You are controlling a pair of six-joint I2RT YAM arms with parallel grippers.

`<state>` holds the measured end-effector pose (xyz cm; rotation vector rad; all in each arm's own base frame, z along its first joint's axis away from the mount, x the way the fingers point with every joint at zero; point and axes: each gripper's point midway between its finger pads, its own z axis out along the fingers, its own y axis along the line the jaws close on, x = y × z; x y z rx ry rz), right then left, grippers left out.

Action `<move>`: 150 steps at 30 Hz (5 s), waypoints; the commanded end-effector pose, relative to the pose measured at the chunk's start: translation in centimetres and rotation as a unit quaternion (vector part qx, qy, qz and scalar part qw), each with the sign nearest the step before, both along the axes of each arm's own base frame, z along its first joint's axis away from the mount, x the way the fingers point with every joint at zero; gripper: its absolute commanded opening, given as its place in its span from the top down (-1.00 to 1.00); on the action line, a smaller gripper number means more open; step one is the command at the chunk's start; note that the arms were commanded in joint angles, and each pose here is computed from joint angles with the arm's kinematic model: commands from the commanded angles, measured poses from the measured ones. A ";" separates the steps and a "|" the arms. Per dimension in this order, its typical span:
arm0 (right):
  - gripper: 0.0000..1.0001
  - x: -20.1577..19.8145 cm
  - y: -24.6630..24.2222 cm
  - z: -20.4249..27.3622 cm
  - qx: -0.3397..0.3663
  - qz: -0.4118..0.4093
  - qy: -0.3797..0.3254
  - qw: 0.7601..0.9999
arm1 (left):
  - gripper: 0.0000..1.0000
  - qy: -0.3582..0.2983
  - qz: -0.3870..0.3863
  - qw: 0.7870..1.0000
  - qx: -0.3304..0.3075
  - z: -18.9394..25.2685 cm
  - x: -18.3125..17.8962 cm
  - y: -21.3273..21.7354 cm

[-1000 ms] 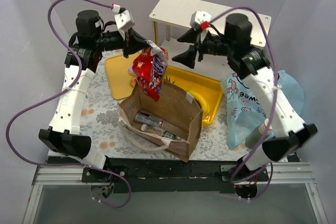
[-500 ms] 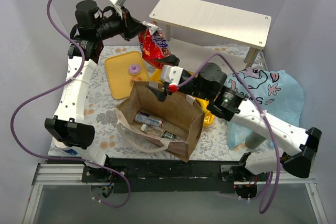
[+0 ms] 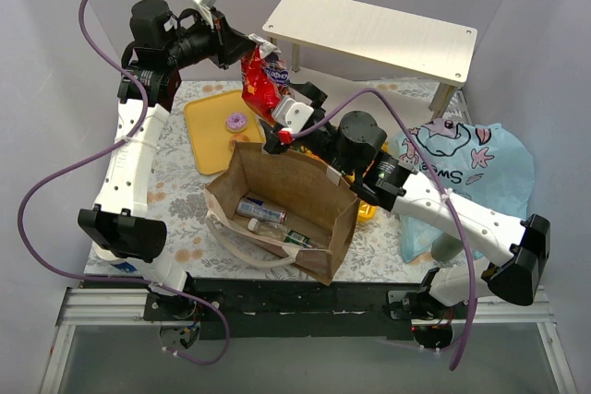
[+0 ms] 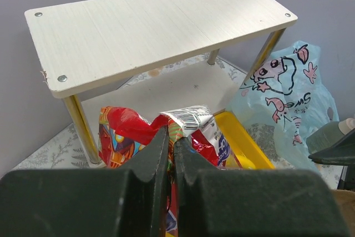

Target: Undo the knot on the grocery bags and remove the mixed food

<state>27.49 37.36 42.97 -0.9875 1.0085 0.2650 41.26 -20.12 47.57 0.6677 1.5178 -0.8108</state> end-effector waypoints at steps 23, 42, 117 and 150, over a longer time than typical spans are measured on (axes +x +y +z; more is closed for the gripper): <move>0.97 10.2 -9.3 17.4 0.129 -0.003 -0.028 0.991 | 1.00 -0.178 0.105 0.977 -0.052 10.8 -0.2 3.9; 0.97 16.3 -16.4 18.3 0.184 -0.081 -0.028 0.979 | 0.68 -0.269 0.042 0.959 -0.079 9.6 10.9 0.1; -0.87 -21.2 -4.4 -21.0 -0.378 0.353 0.045 0.854 | 1.00 -0.012 -0.281 0.924 0.259 -17.3 -18.9 -0.4; -0.76 -20.3 0.6 -32.1 -0.468 0.245 0.150 0.836 | 1.00 0.039 -0.224 0.961 0.159 -18.8 -28.1 1.4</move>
